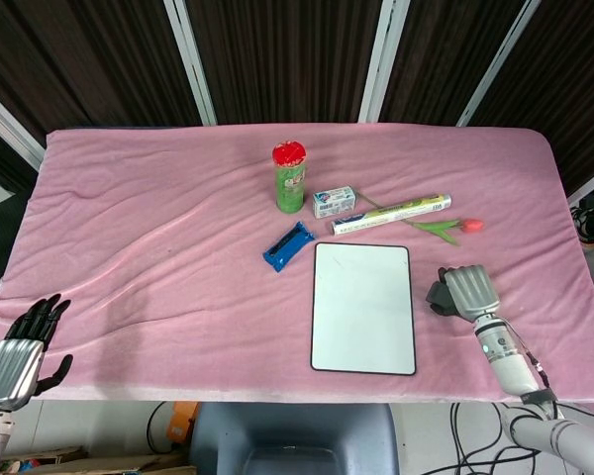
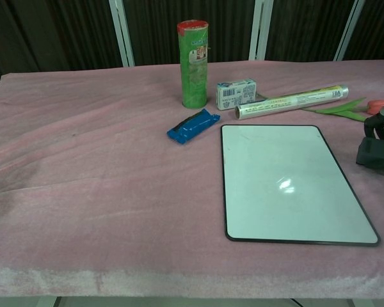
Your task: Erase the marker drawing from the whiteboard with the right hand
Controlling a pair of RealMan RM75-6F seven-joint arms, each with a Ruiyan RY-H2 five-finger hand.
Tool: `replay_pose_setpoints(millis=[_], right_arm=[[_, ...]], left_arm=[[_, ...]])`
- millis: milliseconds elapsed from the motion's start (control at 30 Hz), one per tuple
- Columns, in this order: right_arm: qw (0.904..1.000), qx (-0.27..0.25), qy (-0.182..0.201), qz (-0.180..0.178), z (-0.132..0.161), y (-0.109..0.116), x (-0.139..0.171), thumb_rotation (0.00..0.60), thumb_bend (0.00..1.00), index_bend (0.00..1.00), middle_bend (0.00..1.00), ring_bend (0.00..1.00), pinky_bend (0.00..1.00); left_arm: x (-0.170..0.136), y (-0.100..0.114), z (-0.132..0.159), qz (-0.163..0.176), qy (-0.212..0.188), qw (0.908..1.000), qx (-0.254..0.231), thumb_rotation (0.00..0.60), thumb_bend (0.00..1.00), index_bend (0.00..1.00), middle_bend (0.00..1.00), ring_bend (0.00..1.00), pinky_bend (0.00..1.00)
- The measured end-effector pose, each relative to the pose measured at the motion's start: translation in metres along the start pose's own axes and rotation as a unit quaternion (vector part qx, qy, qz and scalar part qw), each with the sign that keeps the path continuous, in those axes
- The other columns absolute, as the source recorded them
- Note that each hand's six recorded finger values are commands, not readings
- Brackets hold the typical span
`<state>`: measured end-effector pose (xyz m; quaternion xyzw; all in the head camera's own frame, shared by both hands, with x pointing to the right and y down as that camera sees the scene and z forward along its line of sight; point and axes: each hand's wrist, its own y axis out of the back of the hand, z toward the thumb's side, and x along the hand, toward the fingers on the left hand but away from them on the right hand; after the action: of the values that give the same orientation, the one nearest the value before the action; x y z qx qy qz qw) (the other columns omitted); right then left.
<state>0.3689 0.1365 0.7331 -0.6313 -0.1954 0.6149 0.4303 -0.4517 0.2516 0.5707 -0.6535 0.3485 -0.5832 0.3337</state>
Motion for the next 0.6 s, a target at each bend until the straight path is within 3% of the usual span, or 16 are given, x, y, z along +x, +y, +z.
replay_pose_setpoints(millis=[133,233,400,533,600], right_arm=[[0.9999,-0.003,0.01,0.012,0.001,-0.004,-0.001,0.6,0.38,0.18,0.38,0.36,0.53],[0.9997,-0.005,0.015,0.016,0.0,-0.002,0.002,0.6,0.31,0.01,0.25,0.21,0.44],[0.9993,-0.018,0.028,0.016,0.002,0.005,0.015,0.6,0.28,0.0,0.14,0.06,0.32],[0.9987,-0.036,0.035,-0.004,0.004,0.02,0.035,0.6,0.28,0.0,0.09,0.02,0.3],[0.9984,-0.044,0.03,-0.02,0.002,0.029,0.052,0.6,0.28,0.0,0.03,0.0,0.23]], left_arm=[[-0.001,0.001,0.0,0.001,-0.001,1.0,-0.001,0.6,0.4,0.0,0.0,0.0,0.16],[-0.001,0.001,-0.001,0.001,-0.001,1.0,-0.002,0.6,0.4,0.0,0.0,0.0,0.16],[-0.002,0.002,-0.001,0.004,-0.001,1.0,-0.004,0.6,0.4,0.0,0.0,0.0,0.16],[-0.004,0.005,-0.001,0.009,-0.001,0.9999,-0.006,0.6,0.4,0.0,0.0,0.0,0.16],[-0.004,0.006,-0.002,0.013,-0.002,0.9999,-0.006,0.6,0.4,0.0,0.0,0.0,0.16]])
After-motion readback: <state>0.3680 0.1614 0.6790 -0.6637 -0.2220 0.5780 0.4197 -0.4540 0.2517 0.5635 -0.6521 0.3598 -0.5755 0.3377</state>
